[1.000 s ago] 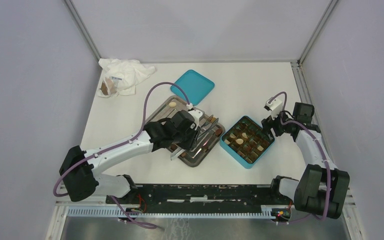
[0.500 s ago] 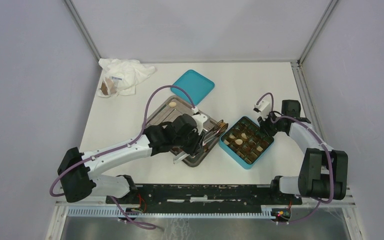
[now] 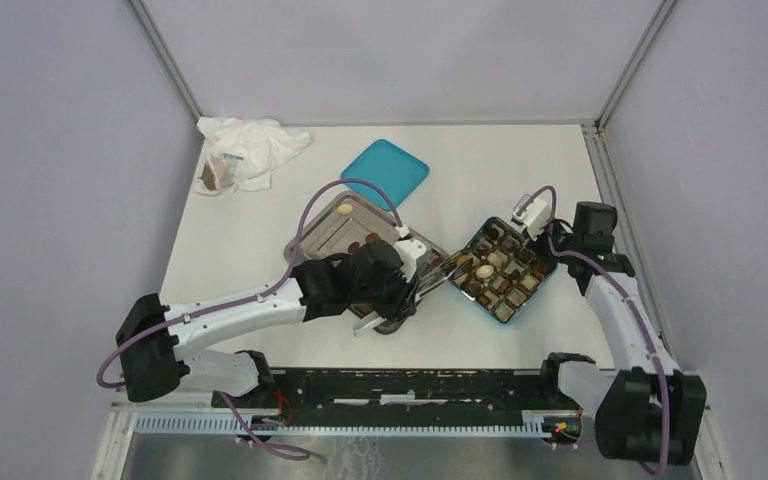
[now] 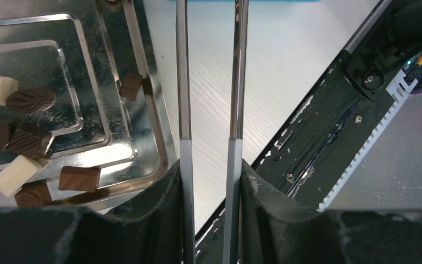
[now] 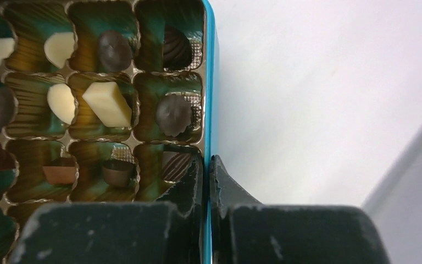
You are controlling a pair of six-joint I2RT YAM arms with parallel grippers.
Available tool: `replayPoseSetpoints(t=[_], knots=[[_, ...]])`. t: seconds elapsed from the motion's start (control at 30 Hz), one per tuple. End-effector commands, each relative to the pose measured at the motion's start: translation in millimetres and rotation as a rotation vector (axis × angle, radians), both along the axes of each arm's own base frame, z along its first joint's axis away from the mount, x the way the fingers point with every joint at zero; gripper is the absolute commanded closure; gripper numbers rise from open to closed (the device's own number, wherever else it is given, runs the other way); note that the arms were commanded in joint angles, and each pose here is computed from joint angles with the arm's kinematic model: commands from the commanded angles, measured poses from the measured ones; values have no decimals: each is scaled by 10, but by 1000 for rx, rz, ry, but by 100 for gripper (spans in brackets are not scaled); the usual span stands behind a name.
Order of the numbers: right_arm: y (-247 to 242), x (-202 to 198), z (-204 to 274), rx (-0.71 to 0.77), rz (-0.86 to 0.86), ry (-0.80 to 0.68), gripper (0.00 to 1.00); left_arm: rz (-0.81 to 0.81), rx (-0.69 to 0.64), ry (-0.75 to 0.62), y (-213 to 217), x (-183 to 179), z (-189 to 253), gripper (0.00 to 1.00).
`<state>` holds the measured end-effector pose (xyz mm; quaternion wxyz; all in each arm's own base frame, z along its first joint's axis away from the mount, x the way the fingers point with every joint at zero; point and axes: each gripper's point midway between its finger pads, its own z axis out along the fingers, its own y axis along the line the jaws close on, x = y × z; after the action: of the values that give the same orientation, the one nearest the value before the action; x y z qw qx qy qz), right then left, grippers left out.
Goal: Pack the chocolate
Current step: Pick up the fake chocolate from the plate.
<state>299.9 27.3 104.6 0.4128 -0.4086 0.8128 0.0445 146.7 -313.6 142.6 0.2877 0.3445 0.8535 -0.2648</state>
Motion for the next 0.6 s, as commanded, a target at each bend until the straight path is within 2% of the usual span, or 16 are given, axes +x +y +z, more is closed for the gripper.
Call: replayPoseSetpoints(t=[0.0, 0.2, 0.57], knots=[[96, 123, 607, -25, 72, -308, 100, -65, -129, -82, -204, -38, 310, 98], [182, 45, 761, -22, 110, -408, 100, -121, -152, -95, -377, -145, 326, 98], [165, 53, 583, -18, 101, -333, 100, -192, -139, -75, -774, -340, 195, 98]])
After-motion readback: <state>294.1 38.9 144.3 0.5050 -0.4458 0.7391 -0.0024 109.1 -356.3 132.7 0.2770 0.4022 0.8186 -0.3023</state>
